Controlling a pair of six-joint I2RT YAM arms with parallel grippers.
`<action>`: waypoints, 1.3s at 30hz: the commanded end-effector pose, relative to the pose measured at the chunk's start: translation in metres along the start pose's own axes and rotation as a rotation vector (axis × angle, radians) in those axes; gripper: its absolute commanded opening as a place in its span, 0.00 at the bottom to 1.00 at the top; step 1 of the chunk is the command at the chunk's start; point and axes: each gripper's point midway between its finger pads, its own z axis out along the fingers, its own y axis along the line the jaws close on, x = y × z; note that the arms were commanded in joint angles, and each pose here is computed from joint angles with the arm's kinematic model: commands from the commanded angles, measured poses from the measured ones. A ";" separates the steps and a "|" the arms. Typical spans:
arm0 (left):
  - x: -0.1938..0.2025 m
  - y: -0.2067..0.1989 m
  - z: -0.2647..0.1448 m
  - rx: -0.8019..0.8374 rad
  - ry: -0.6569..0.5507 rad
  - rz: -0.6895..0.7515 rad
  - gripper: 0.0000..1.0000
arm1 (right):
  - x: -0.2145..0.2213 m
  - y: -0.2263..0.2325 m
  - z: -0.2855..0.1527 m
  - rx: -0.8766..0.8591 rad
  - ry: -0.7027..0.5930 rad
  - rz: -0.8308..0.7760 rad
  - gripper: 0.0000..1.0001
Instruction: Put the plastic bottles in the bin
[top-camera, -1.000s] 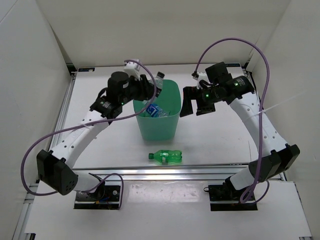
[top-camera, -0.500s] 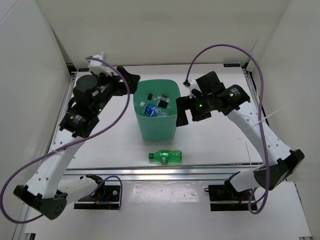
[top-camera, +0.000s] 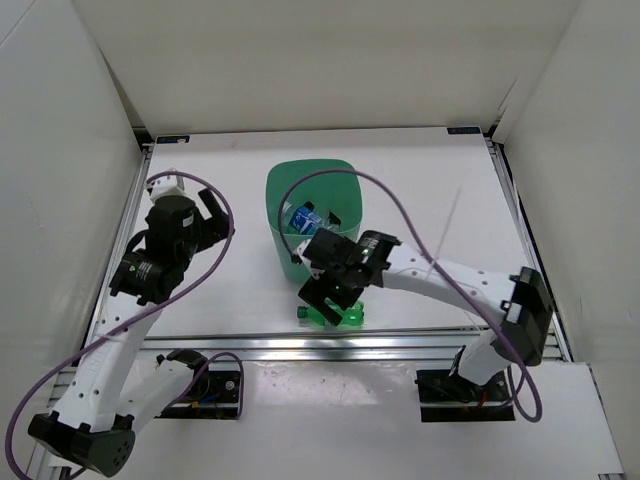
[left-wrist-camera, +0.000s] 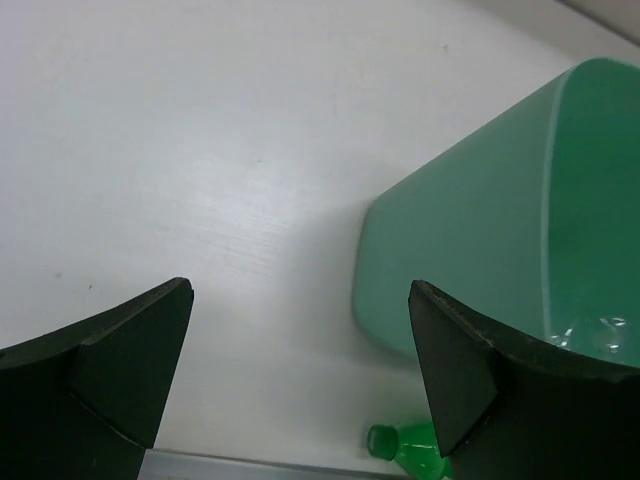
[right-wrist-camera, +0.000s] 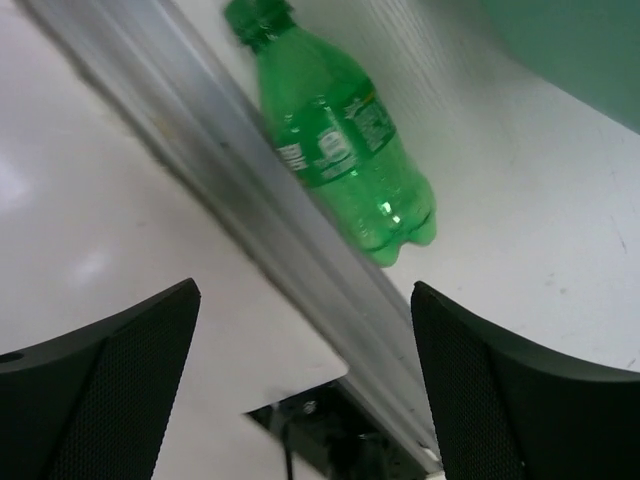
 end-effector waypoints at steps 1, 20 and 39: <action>0.024 0.029 -0.009 -0.108 0.067 -0.026 1.00 | -0.020 -0.023 0.028 0.133 -0.076 -0.073 0.89; 0.056 0.051 -0.045 -0.107 0.123 -0.070 1.00 | 0.009 0.002 0.112 -0.076 0.111 -0.036 0.89; 0.070 0.073 -0.044 -0.200 0.098 -0.133 1.00 | -0.109 0.047 -0.075 -0.199 -0.222 -0.027 0.28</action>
